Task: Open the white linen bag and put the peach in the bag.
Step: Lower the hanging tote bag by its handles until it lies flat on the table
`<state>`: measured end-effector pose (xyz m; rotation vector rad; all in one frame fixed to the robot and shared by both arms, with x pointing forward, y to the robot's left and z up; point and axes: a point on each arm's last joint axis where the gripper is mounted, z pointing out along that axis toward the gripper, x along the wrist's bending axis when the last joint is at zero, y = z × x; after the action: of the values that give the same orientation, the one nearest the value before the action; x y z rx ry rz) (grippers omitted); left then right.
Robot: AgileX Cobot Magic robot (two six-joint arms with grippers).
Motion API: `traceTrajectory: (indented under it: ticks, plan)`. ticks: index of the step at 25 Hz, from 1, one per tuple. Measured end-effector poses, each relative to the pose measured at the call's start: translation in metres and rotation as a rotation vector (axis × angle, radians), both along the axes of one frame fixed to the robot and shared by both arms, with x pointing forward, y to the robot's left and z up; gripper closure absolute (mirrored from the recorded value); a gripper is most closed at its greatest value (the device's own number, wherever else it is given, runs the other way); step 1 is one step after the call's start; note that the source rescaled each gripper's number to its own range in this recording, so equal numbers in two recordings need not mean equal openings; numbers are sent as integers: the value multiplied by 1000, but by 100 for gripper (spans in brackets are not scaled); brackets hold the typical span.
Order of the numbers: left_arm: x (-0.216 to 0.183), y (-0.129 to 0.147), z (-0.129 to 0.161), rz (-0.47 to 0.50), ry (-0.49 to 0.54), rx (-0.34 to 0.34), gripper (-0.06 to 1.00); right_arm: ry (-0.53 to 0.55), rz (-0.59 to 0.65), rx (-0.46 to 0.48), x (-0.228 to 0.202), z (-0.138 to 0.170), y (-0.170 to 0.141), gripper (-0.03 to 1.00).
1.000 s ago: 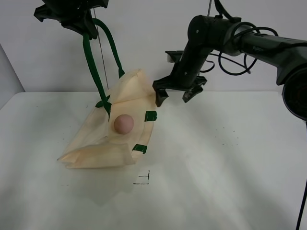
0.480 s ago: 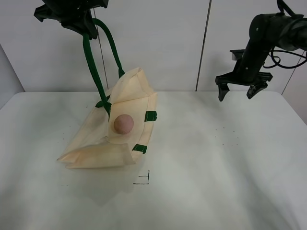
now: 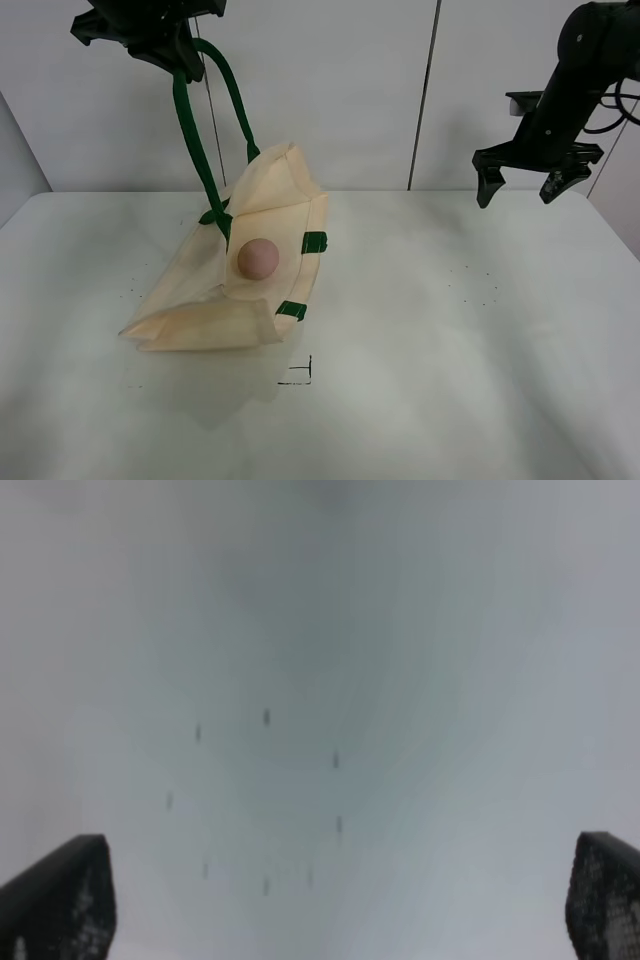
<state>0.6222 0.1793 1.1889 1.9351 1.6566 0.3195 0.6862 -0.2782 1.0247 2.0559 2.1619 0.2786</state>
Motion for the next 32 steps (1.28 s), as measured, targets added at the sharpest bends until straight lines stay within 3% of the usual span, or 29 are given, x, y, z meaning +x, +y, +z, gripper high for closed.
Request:
traceTrajectory:
  ticks: [8, 15, 19, 24, 32]
  plan:
    - [0, 0, 0, 0, 0, 0, 94, 22, 12, -4, -133, 51, -5, -3]
    - [0, 0, 0, 0, 0, 0, 94, -35, 12, -2, -262, 56, -11, -3]
    - [0, 0, 0, 0, 0, 0, 94, -199, 11, 4, -324, 49, -13, -3]
    - [0, 0, 0, 0, 0, 0, 94, -495, 7, 14, -383, 38, -16, -3]
    - [0, 0, 0, 0, 0, 0, 94, -780, 5, 19, -434, 28, -18, -3]
